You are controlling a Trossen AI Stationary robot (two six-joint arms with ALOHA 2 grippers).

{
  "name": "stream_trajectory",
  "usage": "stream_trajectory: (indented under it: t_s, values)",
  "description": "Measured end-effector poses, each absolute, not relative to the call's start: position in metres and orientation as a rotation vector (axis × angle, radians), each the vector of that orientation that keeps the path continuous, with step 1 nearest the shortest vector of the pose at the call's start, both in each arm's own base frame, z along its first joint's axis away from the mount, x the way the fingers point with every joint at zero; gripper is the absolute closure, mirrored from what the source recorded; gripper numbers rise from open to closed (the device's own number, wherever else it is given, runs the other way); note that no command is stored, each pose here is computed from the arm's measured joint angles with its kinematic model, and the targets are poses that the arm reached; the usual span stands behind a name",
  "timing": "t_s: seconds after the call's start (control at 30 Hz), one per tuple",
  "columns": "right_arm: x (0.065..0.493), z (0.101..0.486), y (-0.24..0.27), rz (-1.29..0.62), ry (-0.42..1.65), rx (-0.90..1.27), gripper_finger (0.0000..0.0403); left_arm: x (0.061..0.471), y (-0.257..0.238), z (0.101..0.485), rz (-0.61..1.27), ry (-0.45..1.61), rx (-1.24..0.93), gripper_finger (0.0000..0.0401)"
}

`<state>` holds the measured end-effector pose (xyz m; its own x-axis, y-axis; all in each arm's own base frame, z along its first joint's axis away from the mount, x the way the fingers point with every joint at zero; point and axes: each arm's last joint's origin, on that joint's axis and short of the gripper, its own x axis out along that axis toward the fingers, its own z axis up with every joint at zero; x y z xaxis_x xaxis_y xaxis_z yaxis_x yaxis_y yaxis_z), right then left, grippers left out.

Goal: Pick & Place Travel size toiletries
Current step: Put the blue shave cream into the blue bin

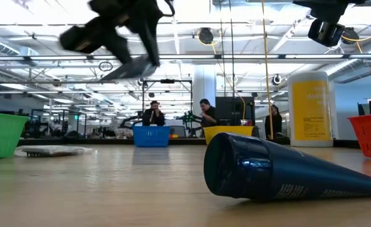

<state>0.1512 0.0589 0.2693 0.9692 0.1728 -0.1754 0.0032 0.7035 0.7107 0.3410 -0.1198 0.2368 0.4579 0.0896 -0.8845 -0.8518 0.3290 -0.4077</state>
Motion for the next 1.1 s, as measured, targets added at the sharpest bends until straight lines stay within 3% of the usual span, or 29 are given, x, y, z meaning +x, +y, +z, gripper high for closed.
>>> stream_trajectory:
  t_s: [0.27, 0.5, 0.93, 1.1]
  values:
    - [0.155, 0.267, 0.06, 0.085, 0.241, 0.783, 0.0273, 0.322, -0.032, 0.292, 0.779, 0.771, -0.914, 0.0287]
    - [0.166, 0.258, 0.061, -0.03, 0.255, 0.807, 0.0273, 0.302, 0.052, 0.316, 0.856, 0.709, -0.778, 0.0284]
    - [0.189, 0.258, 0.063, -0.158, 0.071, 0.842, 0.0273, 0.274, 0.176, 0.316, 0.922, 0.632, -0.714, 0.0281]
    - [0.196, 0.259, 0.059, -0.199, 0.014, 0.847, 0.0273, 0.275, 0.21, 0.296, 0.927, 0.652, -0.711, 0.028]
